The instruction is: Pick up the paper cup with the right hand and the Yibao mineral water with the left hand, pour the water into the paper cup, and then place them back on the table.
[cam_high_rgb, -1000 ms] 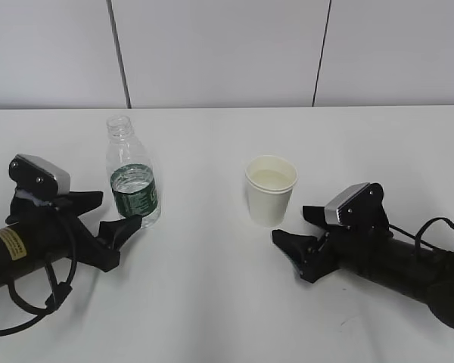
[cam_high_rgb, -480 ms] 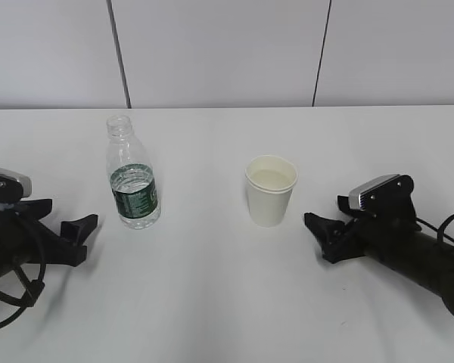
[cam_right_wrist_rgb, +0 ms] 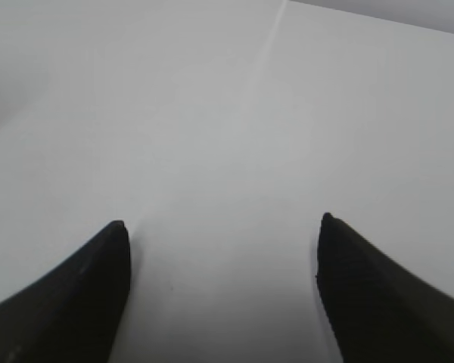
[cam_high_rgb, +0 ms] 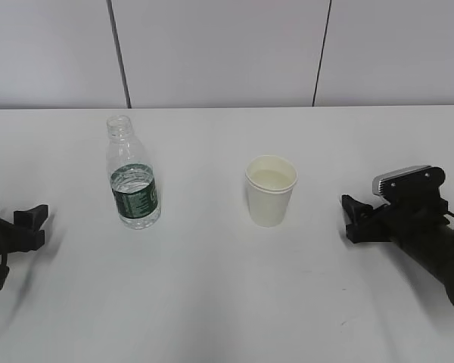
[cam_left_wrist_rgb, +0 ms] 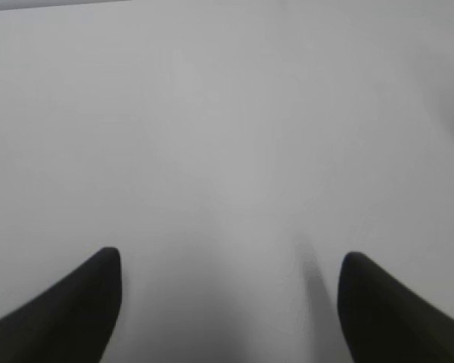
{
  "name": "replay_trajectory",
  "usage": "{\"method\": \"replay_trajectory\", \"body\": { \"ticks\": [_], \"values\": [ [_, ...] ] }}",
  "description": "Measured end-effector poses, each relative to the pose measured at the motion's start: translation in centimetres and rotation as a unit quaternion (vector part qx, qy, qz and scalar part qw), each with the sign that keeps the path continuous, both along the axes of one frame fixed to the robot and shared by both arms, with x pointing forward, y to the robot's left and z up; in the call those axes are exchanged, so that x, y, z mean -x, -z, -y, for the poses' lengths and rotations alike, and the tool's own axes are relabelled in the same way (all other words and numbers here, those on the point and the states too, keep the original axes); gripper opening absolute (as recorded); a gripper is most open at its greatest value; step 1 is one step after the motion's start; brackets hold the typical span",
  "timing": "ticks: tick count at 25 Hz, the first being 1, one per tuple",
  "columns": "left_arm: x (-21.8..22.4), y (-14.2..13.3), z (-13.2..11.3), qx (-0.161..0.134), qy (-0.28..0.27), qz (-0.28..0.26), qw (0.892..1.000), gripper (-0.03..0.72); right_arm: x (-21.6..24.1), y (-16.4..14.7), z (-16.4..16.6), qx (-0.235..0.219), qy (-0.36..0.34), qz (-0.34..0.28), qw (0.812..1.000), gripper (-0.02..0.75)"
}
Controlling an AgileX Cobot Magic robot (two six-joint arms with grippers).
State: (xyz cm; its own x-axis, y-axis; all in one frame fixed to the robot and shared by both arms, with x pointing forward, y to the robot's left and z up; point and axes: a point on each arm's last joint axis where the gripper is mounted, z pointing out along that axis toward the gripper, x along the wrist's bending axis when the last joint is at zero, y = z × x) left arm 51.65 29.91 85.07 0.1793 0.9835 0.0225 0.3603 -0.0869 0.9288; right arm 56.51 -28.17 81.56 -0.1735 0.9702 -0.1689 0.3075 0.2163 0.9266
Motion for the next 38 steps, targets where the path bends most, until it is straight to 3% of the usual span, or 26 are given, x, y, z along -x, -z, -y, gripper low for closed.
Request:
{"method": "replay_trajectory", "body": {
  "ticks": [7,15,18,25,28,32,38],
  "values": [
    [-0.1,-0.5,-0.5,0.0,-0.023,0.008,1.0,0.54,-0.8,-1.3,0.4,0.0,0.017,0.02,1.0,0.594],
    [-0.8,-2.9,-0.8,-0.001,-0.037,0.056,0.998,0.538,-1.7,-5.9,0.9,-0.051,0.064,0.071,0.994,0.593],
    [-1.6,-4.3,-0.9,-0.004,-0.039,0.077,0.996,0.538,-2.4,-7.9,0.9,-0.057,0.066,0.06,0.994,0.593],
    [-3.4,-7.5,-1.2,-0.026,-0.045,0.049,0.997,0.527,-4.1,-12.1,0.8,-0.054,0.069,-0.011,0.996,0.593],
    [-4.5,-9.4,-1.5,-0.036,-0.052,0.027,0.998,0.522,-4.7,-13.8,0.8,-0.053,0.072,-0.066,0.994,0.593],
    [-5.6,-11.8,-2.0,-0.049,-0.069,-0.048,0.995,0.521,-5.2,-16.1,0.7,-0.049,0.075,-0.138,0.986,0.593],
    [-6.8,-15.7,-2.8,-0.069,-0.097,-0.169,0.978,0.521,-5.9,-18.8,0.7,-0.039,0.078,-0.251,0.964,0.593]
  ]
}}
